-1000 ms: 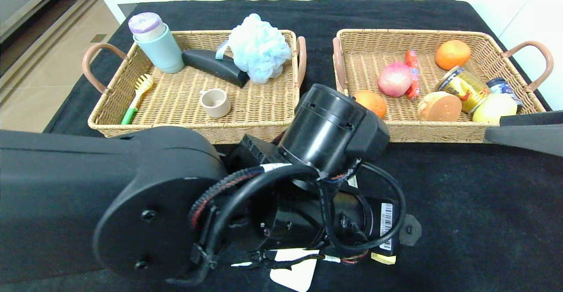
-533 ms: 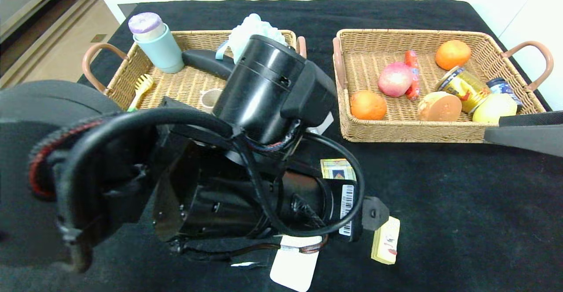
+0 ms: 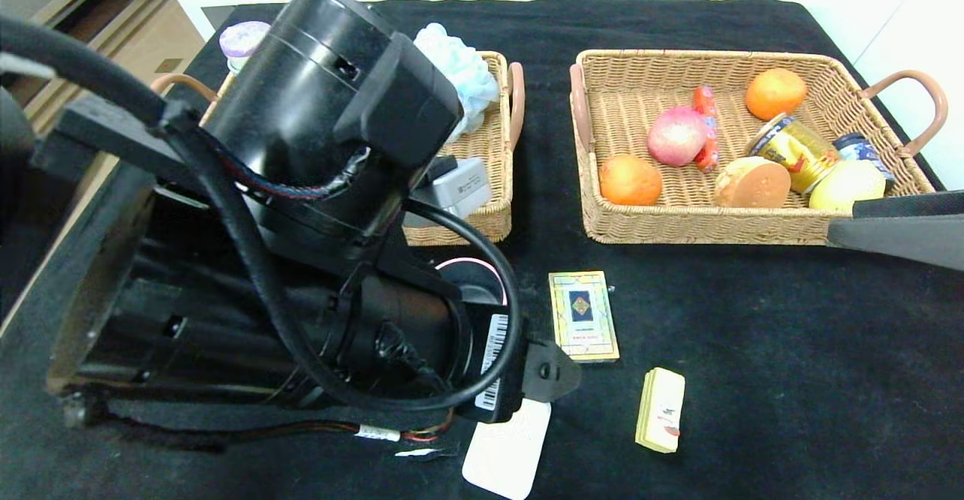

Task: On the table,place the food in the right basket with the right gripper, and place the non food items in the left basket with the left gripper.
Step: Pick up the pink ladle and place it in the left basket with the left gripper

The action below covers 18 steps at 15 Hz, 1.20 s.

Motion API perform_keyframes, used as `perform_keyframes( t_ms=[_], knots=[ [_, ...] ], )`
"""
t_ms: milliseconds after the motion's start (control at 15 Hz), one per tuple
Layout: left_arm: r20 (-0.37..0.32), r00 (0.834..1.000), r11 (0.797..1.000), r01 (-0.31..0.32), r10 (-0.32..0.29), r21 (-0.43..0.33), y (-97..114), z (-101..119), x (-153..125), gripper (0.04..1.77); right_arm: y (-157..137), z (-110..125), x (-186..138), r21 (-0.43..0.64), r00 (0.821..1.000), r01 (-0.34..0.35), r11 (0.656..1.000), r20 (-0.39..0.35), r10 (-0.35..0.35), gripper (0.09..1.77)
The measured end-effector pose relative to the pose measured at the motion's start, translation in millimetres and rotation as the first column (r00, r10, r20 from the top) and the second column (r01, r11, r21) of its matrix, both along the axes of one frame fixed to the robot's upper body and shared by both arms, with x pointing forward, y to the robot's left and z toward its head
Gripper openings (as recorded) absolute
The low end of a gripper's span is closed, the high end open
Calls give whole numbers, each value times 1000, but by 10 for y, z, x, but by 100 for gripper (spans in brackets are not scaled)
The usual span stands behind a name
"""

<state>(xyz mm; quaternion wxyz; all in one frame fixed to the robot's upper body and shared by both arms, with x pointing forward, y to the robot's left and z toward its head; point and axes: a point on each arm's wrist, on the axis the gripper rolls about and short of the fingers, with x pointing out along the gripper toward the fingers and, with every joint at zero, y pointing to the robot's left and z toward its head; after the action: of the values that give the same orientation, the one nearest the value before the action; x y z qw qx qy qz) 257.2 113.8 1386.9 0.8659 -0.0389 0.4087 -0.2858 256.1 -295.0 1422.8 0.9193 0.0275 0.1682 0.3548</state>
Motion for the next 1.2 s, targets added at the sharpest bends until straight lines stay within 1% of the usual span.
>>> perform_keyframes(
  t_ms=[133, 267, 400, 600, 800, 1000, 1200],
  knots=[
    [-20, 999, 999, -30, 31, 38, 99, 51, 8, 171, 2, -2, 0, 0, 1000, -1, 1000, -1, 1, 171],
    [-30, 997, 994, -75, 77, 80, 187, 57, 45, 171, 3, -4, 0, 0, 1000, -2, 1000, -1, 2, 171],
    [-32, 990, 985, -131, 136, 116, 263, 32, 124, 171, 3, -4, 0, 0, 1000, -2, 1000, -1, 2, 171],
    [-52, 976, 968, -204, 214, 145, 364, -21, 265, 171, 4, -6, 3, 0, 1000, -2, 1000, -3, 2, 171],
    [-79, 954, 951, -276, 289, 143, 433, -63, 374, 172, 5, -10, 10, -1, 1000, -2, 1000, -5, 2, 171],
    [-107, 927, 930, -346, 360, 127, 463, -94, 483, 172, 8, -17, 16, -1, 1000, -3, 1000, -8, 3, 171],
    [-122, 902, 908, -401, 414, 119, 492, -118, 621, 172, 9, -17, 16, -2, 1000, -4, 1000, -8, 4, 171]
  ],
)
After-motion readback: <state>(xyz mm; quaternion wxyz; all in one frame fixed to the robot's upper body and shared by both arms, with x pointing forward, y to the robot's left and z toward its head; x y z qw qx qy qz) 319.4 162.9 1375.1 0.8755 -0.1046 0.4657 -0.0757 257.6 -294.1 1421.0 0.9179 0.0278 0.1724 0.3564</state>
